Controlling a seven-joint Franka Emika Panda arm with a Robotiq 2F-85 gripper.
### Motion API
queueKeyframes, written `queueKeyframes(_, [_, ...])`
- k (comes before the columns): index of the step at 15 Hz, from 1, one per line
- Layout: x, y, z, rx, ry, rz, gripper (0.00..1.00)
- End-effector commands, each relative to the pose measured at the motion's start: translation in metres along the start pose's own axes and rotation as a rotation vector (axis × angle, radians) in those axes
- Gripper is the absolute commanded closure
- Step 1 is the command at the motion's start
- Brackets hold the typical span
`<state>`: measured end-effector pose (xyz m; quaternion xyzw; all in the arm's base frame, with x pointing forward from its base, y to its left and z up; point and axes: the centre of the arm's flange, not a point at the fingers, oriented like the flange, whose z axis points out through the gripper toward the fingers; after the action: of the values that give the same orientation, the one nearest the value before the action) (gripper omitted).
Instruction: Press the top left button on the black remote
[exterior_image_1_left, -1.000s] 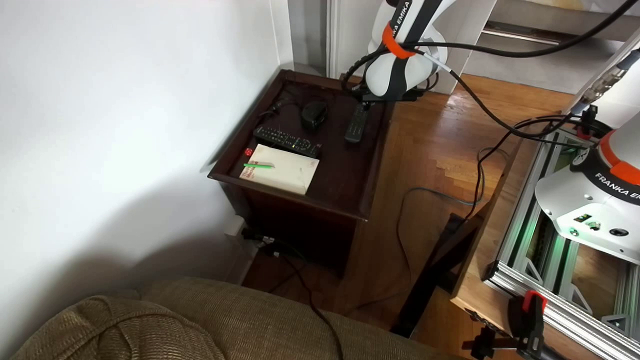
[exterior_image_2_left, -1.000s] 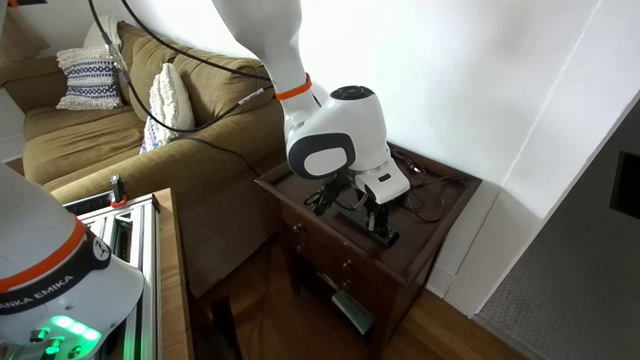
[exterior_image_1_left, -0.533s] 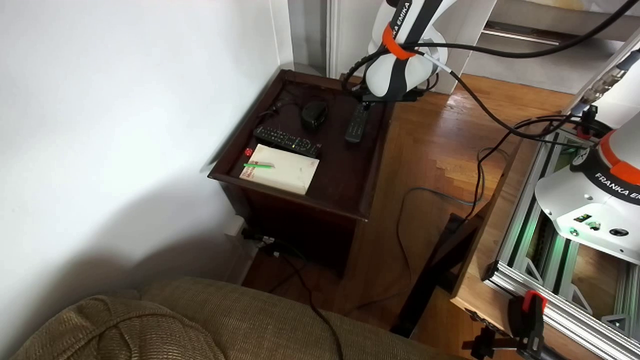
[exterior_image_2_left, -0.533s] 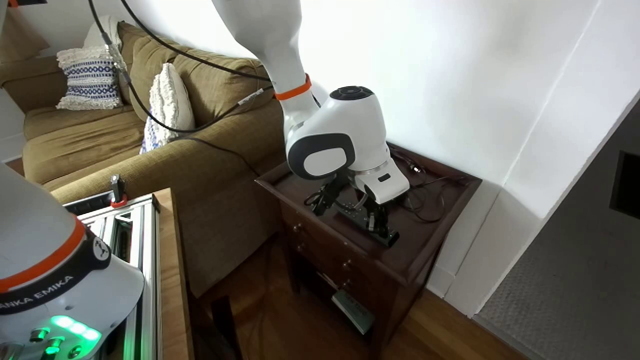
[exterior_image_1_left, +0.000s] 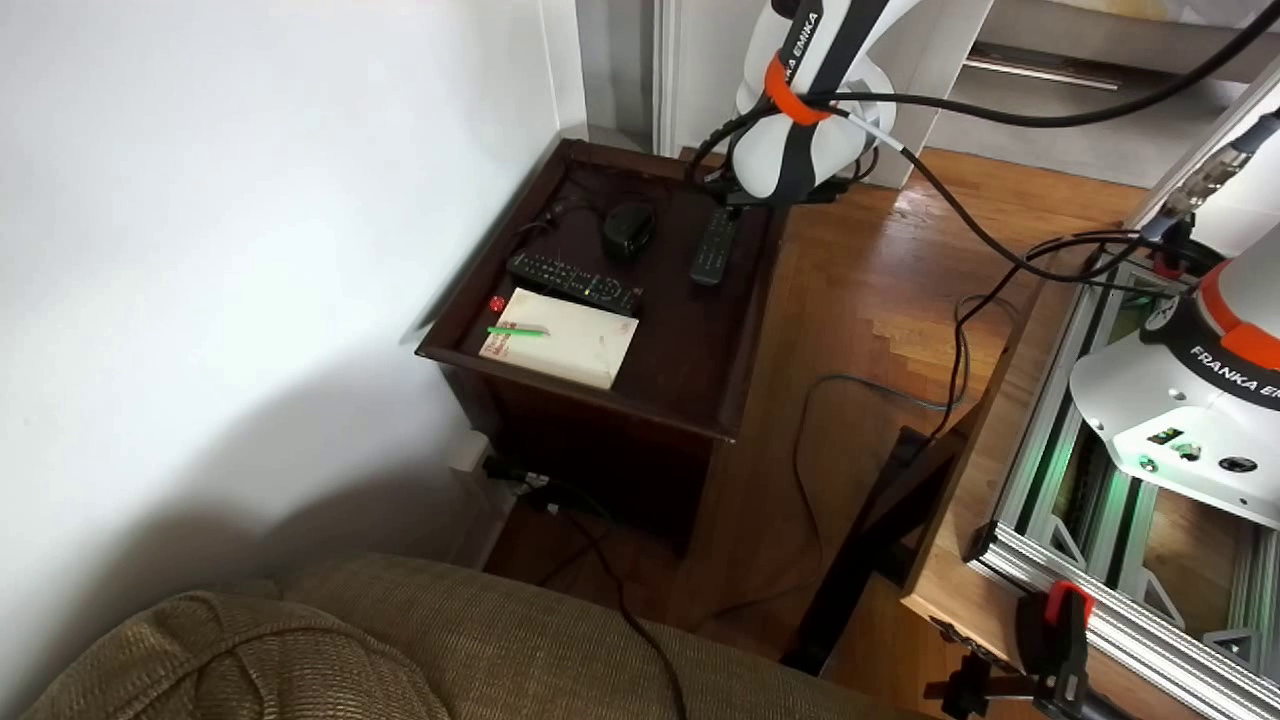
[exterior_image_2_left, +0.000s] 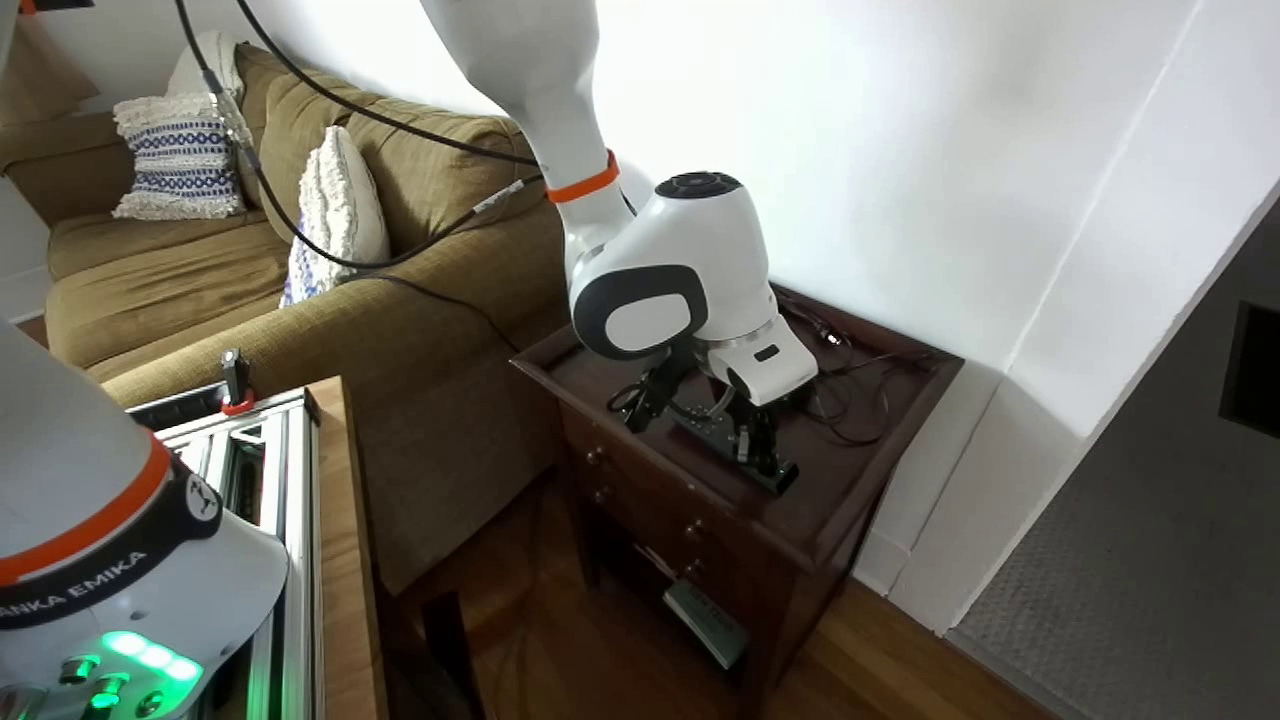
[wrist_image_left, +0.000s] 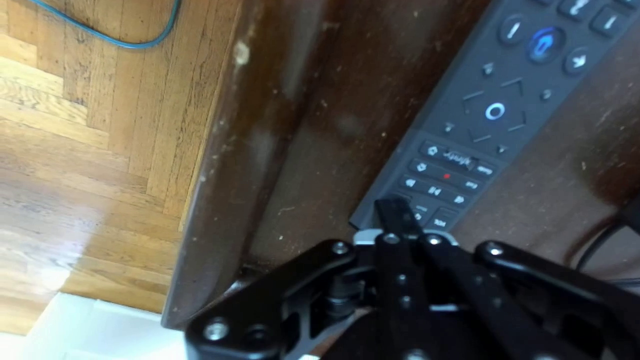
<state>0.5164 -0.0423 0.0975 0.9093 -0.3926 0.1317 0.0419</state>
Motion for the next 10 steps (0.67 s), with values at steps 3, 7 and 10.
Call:
queueKeyframes(3, [0.015,-0.006,-0.030,-0.040,0.020,0.007,1.00])
queueKeyframes(7, [0.030,-0.008,-0.061,-0.068,-0.053,0.001,1.00])
queueKeyframes(10, [0.038,-0.003,-0.090,-0.072,-0.111,-0.085,0.74])
